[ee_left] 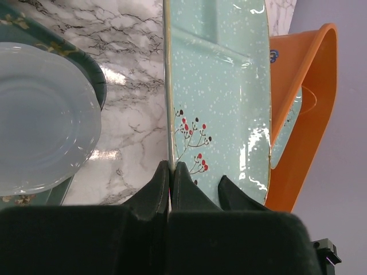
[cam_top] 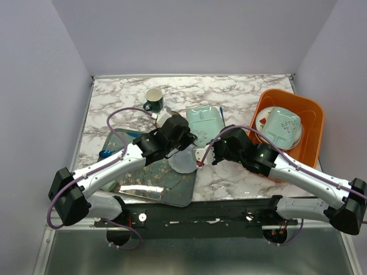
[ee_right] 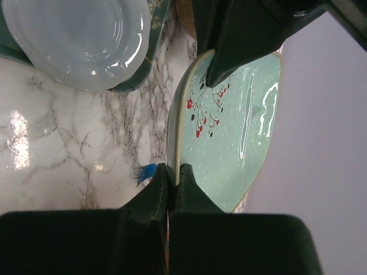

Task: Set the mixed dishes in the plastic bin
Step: Pick up the plate at the center of the board, then place the plate in the plastic bin.

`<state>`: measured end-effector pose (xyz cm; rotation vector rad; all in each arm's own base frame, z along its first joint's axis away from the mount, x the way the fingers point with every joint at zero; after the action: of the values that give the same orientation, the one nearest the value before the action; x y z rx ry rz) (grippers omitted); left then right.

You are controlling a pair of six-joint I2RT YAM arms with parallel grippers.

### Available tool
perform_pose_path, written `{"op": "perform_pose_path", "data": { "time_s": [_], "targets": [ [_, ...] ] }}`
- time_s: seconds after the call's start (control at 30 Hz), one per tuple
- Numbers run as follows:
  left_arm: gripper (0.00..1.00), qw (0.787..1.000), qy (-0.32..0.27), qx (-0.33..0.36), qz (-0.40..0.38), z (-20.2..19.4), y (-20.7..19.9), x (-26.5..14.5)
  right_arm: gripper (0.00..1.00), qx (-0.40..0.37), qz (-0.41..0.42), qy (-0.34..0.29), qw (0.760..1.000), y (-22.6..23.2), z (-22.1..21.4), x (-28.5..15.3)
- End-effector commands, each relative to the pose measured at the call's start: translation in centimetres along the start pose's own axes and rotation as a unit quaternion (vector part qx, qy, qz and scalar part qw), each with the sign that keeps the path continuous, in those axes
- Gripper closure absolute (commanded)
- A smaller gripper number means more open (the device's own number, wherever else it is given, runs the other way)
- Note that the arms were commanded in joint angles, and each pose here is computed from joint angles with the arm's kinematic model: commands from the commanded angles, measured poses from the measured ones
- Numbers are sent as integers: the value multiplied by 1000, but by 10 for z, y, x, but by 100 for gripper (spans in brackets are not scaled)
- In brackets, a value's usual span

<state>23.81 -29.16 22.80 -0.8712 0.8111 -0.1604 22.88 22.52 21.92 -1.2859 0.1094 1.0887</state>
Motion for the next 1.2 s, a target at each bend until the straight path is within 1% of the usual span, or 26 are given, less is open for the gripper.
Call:
{"op": "perform_pose_path", "data": {
  "time_s": [0.0, 0.07, 0.1, 0.13, 0.2, 0.23, 0.27, 0.33, 0.4, 0.43, 0.5, 0.53, 0.57, 0.6, 0.63, 0.67, 0.7, 0.77, 0.8, 0.83, 0.9, 0.97, 1.0, 1.07, 1.13, 1.17],
  "targets": [
    [83, 991, -65, -17, -117, 31, -52, -34, 99, 18, -14, -5, 1000, -12, 7, -15],
    [68, 991, -68, -13, -116, 32, -49, -36, 99, 22, -16, -1, 1000, -17, 7, -25],
    [56, 990, -70, -8, -118, 33, -49, -37, 99, 20, -13, -1, 1000, -17, 8, -29],
    [50, 990, -71, -5, -119, 33, -48, -38, 100, 19, -2, 2, 1000, -14, 6, -32],
    [38, 989, -73, -1, -128, 35, -48, -41, 99, 19, -10, -2, 1000, -19, 7, -39],
    [34, 989, -74, 3, -125, 36, -45, -41, 100, 19, -10, -1, 1000, -18, 7, -42],
    [33, 988, -78, 7, -129, 39, -45, -44, 99, 20, -12, 1, 1000, -19, 5, -43],
    [21, 988, -85, 21, -131, 43, -42, -45, 99, 25, -17, -1, 1000, -20, 3, -48],
    [18, 984, -95, 30, -145, 50, -43, -53, 100, 34, -23, 0, 999, -22, -1, -53],
    [14, 984, -98, 39, -145, 52, -38, -53, 100, 37, -31, -6, 999, -25, 0, -60],
    [12, 978, -112, 60, -168, 64, -37, -62, 99, 51, -41, -5, 998, -30, -6, -68],
    [12, 977, -113, 70, -169, 64, -29, -62, 100, 55, -54, -10, 997, -34, -7, -77],
    [8, 972, -116, 92, -184, 67, -28, -71, 100, 64, -60, -8, 996, -36, -12, -83],
    [8, 968, -130, 98, -191, 77, -24, -73, 99, 70, -65, -9, 995, -38, -14, -87],
    [8, 967, -131, 109, -190, 78, -16, -73, 99, 75, -73, -13, 994, -40, -15, -94],
    [7, 962, -135, 120, -204, 82, -15, -82, 100, 86, -85, -14, 993, -43, -19, -104],
    [2, 960, -147, 134, -198, 89, -9, -84, 100, 90, -95, -12, 991, -46, -21, -110],
    [2, 954, -158, 159, -200, 95, -1, -91, 99, 101, -116, -7, 988, -49, -28, -124],
    [1, 950, -156, 190, -194, 94, 4, -91, 99, 104, -123, -4, 987, -50, -31, -128],
    [1, 947, -161, 203, -190, 99, 7, -93, 100, 107, -131, -2, 986, -51, -33, -133],
    [1, 944, -149, 239, -173, 97, 16, -92, 100, 113, -158, 17, 981, -53, -46, -147],
    [1, 934, -150, 286, -151, 102, 21, -90, 100, 123, -180, 36, 975, -53, -58, -159],
    [1, 934, -136, 303, -132, 99, 29, -87, 99, 123, -194, 40, 972, -52, -60, -168],
    [1, 921, -117, 353, -118, 98, 32, -83, 100, 129, -207, 71, 967, -48, -75, -174],
    [1, 916, -103, 378, -90, 98, 42, -79, 99, 131, -214, 92, 964, -43, -84, -177],
    [1, 909, -96, 398, -80, 98, 46, -75, 99, 132, -220, 107, 960, -42, -90, -180]
  ]
}}
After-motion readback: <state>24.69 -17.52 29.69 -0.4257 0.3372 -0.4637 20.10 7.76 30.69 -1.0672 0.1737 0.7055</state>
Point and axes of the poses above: each gripper's point midway between its finger pads, its own x axis out along the fingers, its own y axis along the line the jaws close on, z = x × y, the point moved 3 cm from there along -x, back along the fingers, and after that the axes turned 3 degrees about x, right-handed, at the moved point
